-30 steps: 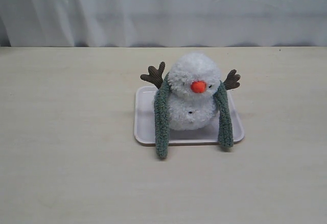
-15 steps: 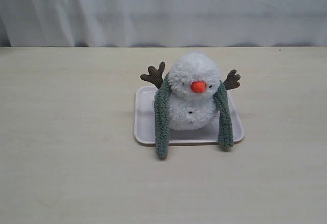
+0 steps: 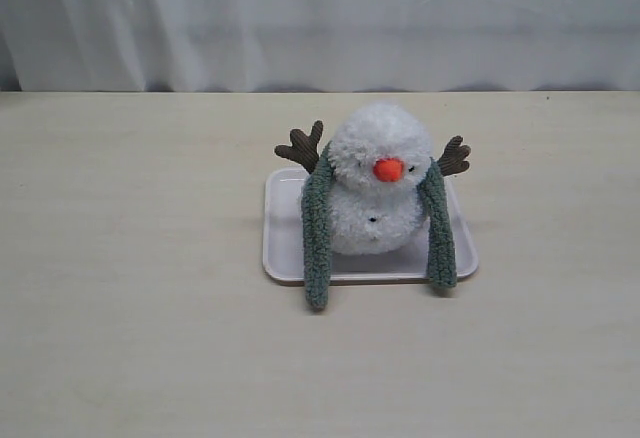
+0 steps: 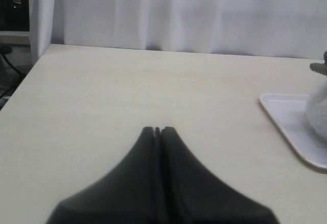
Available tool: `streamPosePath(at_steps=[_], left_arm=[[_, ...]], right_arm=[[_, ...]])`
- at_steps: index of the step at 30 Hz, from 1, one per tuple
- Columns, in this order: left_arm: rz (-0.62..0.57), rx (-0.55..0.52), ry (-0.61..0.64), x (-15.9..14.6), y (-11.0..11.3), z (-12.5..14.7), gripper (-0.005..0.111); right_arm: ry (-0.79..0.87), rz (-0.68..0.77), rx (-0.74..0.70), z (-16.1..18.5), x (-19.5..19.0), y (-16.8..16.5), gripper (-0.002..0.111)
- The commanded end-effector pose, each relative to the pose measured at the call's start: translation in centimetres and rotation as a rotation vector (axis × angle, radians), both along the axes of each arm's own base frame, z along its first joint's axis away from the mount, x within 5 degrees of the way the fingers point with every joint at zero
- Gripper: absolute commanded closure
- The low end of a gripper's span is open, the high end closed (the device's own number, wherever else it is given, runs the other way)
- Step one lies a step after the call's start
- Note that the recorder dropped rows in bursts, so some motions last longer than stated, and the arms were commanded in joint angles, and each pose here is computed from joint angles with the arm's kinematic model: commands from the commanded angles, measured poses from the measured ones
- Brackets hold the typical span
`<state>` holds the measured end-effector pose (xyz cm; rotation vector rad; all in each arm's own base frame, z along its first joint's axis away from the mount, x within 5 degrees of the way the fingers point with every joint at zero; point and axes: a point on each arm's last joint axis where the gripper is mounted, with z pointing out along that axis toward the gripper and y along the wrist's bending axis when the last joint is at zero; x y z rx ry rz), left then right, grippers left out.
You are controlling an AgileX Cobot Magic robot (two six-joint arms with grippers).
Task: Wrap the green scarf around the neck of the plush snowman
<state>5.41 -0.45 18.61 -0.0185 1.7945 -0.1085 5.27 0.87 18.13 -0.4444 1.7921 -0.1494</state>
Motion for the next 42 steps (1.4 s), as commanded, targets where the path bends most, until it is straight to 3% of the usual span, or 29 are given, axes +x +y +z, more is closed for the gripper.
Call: streamPosePath(at_steps=[1, 14, 20, 30, 36, 42], left_arm=[[-0.007, 0.003, -0.006, 0.0, -0.03, -0.04, 0.107], [-0.007, 0.003, -0.006, 0.0, -0.03, -0.04, 0.107], [-0.007, 0.003, -0.006, 0.0, -0.03, -0.04, 0.107], [-0.007, 0.003, -0.006, 0.0, -0.03, -0.04, 0.107], [-0.007, 0.003, -0.006, 0.0, -0.03, -0.04, 0.107], [-0.007, 0.003, -0.006, 0.0, -0.03, -0.04, 0.107]], right_arm=[[0.025, -0.074, 0.237, 0.0, 0.0, -0.05, 0.104], [0.017, -0.076, 0.225, 0.05, 0.02, -0.09, 0.104], [-0.006, -0.086, 0.107, 0.1, 0.07, -0.47, 0.104], [0.031, -0.076, 0.385, 0.18, 0.0, 0.27, 0.104], [0.036, -0.076, 0.382, 0.13, -0.01, 0.27, 0.104], [0.016, -0.088, 0.246, 0.08, 0.03, -0.15, 0.104]])
